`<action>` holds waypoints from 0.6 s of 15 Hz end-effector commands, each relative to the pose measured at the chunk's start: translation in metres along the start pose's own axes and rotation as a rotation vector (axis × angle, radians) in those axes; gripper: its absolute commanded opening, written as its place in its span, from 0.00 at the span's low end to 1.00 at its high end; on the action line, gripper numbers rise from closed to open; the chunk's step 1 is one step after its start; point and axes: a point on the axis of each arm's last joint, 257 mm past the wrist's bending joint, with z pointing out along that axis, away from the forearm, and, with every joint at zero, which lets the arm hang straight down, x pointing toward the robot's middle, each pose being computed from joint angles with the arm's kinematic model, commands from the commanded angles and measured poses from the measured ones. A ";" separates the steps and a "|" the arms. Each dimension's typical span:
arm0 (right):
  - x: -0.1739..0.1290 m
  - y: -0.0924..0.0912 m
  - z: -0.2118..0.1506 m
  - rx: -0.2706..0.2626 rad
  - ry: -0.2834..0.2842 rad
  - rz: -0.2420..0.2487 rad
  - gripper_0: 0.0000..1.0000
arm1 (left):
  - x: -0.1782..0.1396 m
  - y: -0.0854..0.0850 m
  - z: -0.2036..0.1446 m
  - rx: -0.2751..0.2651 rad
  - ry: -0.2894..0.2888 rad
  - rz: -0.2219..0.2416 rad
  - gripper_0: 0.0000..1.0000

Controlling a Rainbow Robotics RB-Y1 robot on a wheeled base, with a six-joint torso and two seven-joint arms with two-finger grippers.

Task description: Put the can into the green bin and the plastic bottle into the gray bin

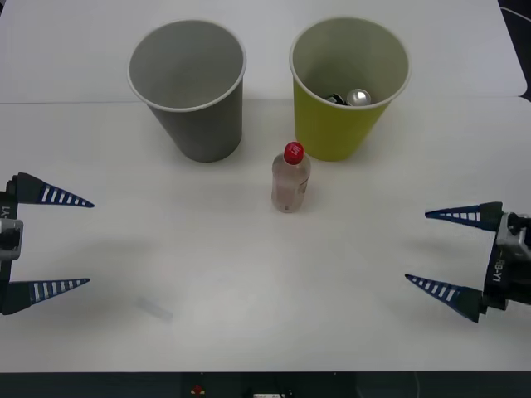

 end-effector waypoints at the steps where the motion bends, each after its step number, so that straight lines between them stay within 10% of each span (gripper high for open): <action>1: 0.005 0.001 0.012 0.033 -0.051 0.050 1.00 | 0.000 0.000 0.000 0.000 0.000 0.000 1.00; 9: 0.015 -0.005 0.046 0.052 -0.167 0.101 1.00 | 0.000 0.000 0.000 0.000 0.000 0.000 1.00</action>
